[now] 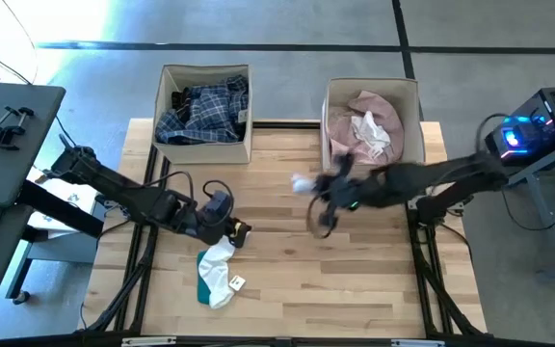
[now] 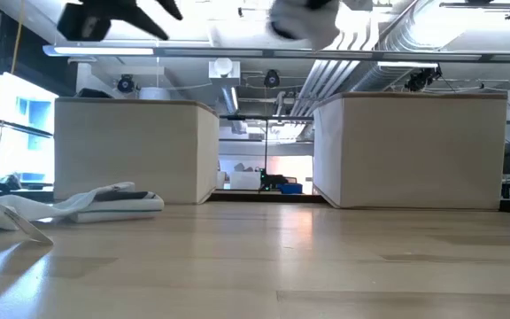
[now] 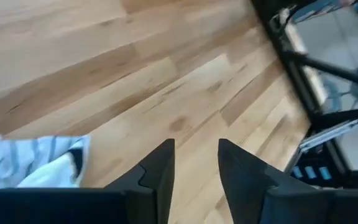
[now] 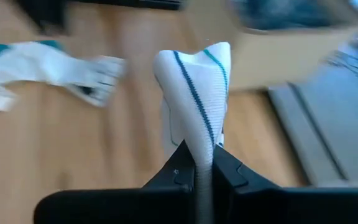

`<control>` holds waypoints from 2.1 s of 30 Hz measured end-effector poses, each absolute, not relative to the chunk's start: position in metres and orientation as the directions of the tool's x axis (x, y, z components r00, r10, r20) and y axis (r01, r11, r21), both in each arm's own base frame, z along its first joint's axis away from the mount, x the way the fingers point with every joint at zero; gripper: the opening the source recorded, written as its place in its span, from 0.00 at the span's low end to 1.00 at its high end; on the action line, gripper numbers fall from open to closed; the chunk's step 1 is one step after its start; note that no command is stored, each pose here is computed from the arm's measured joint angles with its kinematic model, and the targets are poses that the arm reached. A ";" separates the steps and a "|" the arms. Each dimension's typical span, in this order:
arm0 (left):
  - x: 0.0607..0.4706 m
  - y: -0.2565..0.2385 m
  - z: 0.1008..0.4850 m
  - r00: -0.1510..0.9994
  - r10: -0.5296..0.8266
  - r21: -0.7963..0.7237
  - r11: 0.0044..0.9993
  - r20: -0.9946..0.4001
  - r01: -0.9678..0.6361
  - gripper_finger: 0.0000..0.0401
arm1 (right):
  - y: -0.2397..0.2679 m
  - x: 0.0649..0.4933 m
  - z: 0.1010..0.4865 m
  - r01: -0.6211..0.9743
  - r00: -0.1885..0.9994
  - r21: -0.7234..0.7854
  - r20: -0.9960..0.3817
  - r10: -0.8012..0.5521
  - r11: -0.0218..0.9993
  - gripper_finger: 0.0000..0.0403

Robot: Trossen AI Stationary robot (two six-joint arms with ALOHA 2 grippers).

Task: Sort clothes
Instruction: Put the white patterned sock into the right laundry organizer

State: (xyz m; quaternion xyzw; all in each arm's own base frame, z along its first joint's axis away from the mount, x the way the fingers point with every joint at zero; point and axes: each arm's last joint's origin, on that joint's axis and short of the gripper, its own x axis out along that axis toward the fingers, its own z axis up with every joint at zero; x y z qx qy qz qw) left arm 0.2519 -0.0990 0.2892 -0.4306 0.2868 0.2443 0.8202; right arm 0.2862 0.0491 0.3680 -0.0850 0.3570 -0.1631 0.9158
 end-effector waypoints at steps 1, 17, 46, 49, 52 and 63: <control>0.250 -0.100 0.288 0.705 0.155 -0.554 0.513 -0.692 -0.656 0.29 | 0.042 0.274 0.379 0.269 0.676 -0.285 -0.624 -0.391 0.920 0.01; 0.244 -0.103 0.286 0.688 0.231 -0.501 0.535 -0.688 -0.680 0.30 | -0.113 0.155 0.391 0.691 0.484 -0.047 -0.711 -0.510 0.721 0.00; 0.242 -0.103 0.285 0.672 0.224 -0.480 0.546 -0.706 -0.686 0.30 | -0.269 0.189 0.176 0.788 0.067 -0.029 -0.989 -0.132 0.615 0.01; 0.242 -0.103 0.285 0.672 0.224 -0.480 0.546 -0.706 -0.686 0.30 | -0.269 0.190 0.176 0.785 0.071 -0.031 -0.988 -0.139 0.618 0.06; 0.242 -0.103 0.285 0.672 0.224 -0.481 0.545 -0.706 -0.687 0.30 | -0.269 0.189 0.184 0.786 0.082 -0.024 -0.986 -0.144 0.617 0.16; 0.243 -0.102 0.285 0.671 0.225 -0.481 0.544 -0.706 -0.688 0.30 | -0.244 0.175 0.267 0.781 0.165 -0.031 -0.953 -0.254 0.624 0.37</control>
